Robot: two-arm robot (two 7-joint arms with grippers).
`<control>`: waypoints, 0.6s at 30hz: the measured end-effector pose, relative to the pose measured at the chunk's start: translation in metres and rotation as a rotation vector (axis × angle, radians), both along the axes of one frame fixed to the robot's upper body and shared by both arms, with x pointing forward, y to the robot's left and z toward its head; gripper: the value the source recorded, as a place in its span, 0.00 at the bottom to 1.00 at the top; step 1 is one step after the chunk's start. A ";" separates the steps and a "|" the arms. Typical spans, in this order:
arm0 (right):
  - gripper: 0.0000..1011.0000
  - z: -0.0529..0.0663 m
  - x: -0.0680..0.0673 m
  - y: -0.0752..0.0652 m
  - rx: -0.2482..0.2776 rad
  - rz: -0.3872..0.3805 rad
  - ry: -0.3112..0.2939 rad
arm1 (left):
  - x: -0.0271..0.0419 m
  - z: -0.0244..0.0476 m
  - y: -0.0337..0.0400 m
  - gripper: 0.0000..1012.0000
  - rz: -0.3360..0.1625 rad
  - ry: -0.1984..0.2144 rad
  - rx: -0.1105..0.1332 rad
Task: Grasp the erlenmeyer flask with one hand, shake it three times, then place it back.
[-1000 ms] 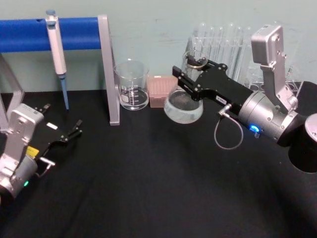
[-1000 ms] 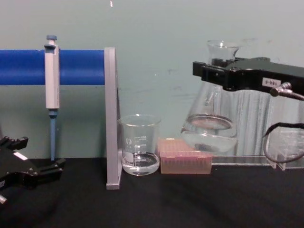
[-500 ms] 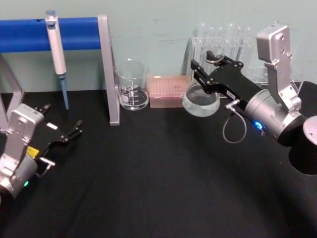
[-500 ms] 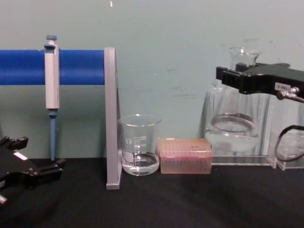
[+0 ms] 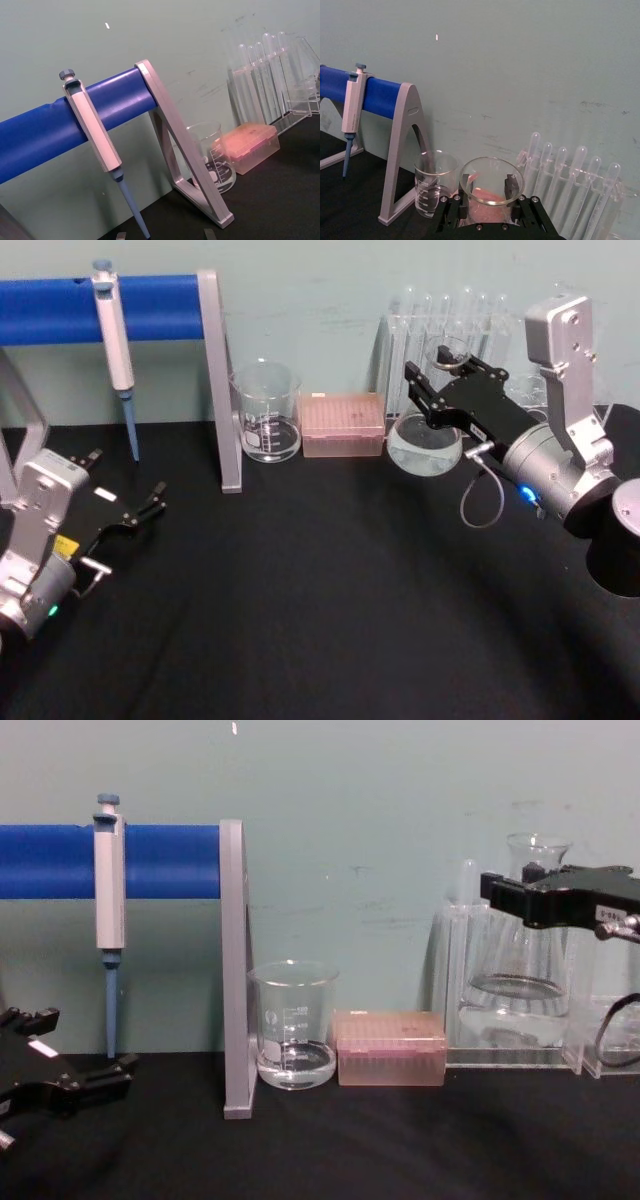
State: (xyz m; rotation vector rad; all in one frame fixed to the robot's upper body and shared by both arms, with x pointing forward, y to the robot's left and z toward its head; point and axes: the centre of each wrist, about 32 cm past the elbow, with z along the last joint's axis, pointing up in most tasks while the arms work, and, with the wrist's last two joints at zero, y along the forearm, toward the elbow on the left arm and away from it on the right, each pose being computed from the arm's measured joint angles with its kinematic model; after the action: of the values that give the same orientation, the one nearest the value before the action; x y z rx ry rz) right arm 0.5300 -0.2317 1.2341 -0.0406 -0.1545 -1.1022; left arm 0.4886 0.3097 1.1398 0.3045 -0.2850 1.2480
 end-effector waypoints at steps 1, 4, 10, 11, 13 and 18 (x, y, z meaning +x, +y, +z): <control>0.44 0.000 0.000 0.000 0.000 -0.001 0.001 | 0.0000 0.0000 0.0000 0.99 0.000 0.000 0.000; 0.44 0.000 0.000 0.000 0.000 0.000 0.001 | 0.0000 0.0000 0.0000 0.99 0.000 0.000 0.000; 0.44 0.000 0.000 0.000 0.005 0.018 0.005 | 0.0000 0.0000 0.0000 0.99 0.000 0.000 0.000; 0.44 0.000 0.000 0.000 0.005 0.020 0.005 | 0.0000 0.0000 0.0000 0.99 0.000 0.000 0.000; 0.44 0.000 0.001 0.000 0.008 0.030 0.007 | 0.0000 0.0000 0.0000 0.99 0.000 0.000 0.000; 0.44 0.001 0.001 0.001 0.015 0.050 0.008 | 0.0000 0.0000 0.0000 0.99 0.000 0.000 0.000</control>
State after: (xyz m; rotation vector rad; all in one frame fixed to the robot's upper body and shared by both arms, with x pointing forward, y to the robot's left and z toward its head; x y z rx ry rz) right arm 0.5312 -0.2309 1.2347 -0.0282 -0.1394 -1.0532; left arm 0.4886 0.3097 1.1398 0.3045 -0.2850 1.2480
